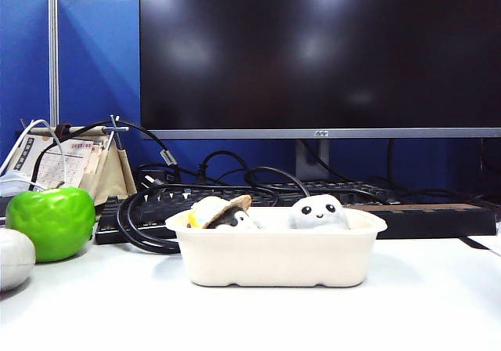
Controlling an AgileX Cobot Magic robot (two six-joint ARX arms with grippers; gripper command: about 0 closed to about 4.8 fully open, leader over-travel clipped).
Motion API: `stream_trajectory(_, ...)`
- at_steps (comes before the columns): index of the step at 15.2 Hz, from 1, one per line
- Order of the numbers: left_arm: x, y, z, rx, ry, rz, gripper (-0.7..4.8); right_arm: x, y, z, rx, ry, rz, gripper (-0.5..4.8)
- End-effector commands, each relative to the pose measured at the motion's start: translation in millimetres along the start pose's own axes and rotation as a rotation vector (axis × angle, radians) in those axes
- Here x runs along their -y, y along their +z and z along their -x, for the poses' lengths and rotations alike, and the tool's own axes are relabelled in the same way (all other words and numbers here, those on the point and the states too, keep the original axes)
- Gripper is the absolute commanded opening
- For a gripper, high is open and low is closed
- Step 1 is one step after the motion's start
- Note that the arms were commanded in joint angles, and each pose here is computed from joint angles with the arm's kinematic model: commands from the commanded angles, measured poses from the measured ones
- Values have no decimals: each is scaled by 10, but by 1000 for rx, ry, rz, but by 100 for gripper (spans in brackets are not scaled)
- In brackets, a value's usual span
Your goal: Identity fluffy octopus among items on the table, put them into the paper lunch box.
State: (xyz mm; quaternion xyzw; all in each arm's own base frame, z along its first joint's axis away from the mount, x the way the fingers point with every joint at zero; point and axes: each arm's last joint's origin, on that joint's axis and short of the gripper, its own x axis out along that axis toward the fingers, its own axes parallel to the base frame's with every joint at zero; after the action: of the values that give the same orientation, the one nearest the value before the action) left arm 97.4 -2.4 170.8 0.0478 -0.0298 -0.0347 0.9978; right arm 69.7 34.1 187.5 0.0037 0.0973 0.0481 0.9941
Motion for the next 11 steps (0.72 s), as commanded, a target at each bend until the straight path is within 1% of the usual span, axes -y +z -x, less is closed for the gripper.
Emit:
stream_trajectory(1,-3,22,2,23,3,-2,-5,1,16,5,13,-1,-11,-1)
stream_trajectory(11,-2,13,2,13,2,-3,-5,1,17,5,13,0,-11,-1)
